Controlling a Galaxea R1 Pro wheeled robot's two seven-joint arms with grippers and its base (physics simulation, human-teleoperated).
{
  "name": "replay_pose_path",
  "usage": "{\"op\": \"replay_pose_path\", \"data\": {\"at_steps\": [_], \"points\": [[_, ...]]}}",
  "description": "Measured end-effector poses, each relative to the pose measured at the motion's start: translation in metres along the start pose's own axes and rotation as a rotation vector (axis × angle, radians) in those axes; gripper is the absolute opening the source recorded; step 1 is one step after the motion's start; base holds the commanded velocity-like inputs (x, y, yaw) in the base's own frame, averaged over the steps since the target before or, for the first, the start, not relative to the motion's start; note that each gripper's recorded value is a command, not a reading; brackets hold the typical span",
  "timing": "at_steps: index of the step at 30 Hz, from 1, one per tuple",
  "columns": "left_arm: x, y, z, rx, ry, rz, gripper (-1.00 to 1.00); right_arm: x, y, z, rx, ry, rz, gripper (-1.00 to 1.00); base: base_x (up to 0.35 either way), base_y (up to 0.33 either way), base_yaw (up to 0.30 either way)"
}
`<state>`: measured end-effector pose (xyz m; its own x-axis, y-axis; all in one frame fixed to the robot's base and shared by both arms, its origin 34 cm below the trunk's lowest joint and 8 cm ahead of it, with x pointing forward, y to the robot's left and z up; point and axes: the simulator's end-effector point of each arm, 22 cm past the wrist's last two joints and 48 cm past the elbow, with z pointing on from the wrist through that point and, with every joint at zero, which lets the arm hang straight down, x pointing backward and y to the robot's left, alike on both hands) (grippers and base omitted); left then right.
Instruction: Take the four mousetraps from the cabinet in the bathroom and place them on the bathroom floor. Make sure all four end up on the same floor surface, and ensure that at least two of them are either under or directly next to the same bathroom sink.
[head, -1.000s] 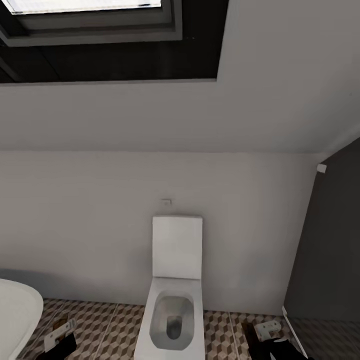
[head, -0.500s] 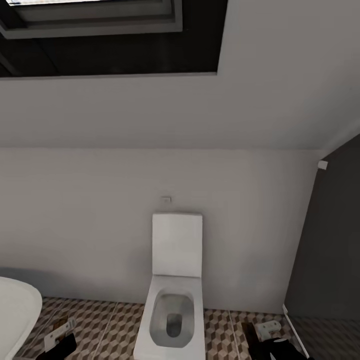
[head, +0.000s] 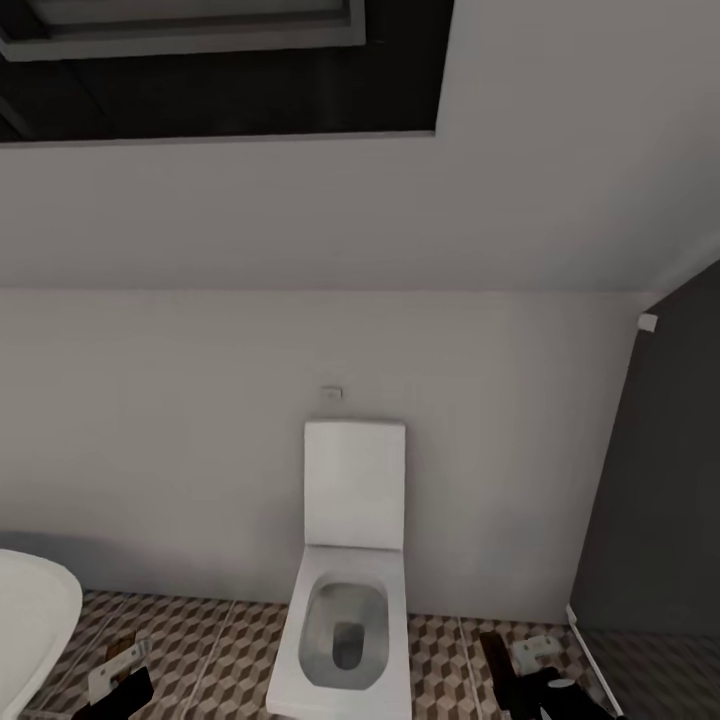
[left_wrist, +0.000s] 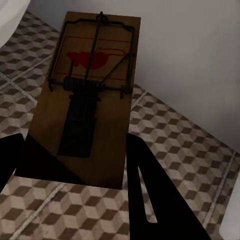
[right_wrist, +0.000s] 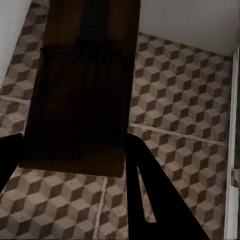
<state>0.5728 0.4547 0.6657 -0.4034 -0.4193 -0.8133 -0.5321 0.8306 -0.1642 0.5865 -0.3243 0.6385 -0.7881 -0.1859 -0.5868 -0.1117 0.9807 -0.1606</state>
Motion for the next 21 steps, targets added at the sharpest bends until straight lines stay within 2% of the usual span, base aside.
{"op": "replay_pose_path", "data": {"at_steps": [3, 7, 11, 15, 18, 21], "points": [[0.004, 0.001, 0.003, -0.001, 0.000, 0.000, -1.00, -0.009, 0.002, 0.004, -0.002, -0.064, -0.002, -1.00, 0.000, 0.000, 0.000], [0.009, 0.002, 0.006, 0.000, 0.000, 0.000, -1.00, -0.010, 0.004, 0.008, -0.004, -0.089, -0.002, -1.00, 0.000, 0.000, 0.000], [0.014, 0.003, 0.010, -0.001, -0.001, 0.000, -1.00, -0.002, 0.005, 0.014, -0.006, -0.086, 0.000, -1.00, 0.000, 0.000, 0.000], [0.020, 0.004, 0.013, -0.001, 0.000, 0.002, -1.00, 0.026, 0.010, 0.021, -0.016, -0.041, 0.013, -1.00, 0.000, 0.000, 0.000], [0.024, 0.005, 0.016, -0.001, 0.000, 0.003, -1.00, 0.039, 0.012, 0.025, -0.020, -0.023, 0.053, -1.00, 0.000, 0.000, 0.000], [0.028, 0.006, 0.019, -0.001, -0.001, 0.002, -1.00, 0.045, 0.013, 0.029, -0.021, -0.024, 0.116, -1.00, 0.000, 0.000, 0.000]]}}
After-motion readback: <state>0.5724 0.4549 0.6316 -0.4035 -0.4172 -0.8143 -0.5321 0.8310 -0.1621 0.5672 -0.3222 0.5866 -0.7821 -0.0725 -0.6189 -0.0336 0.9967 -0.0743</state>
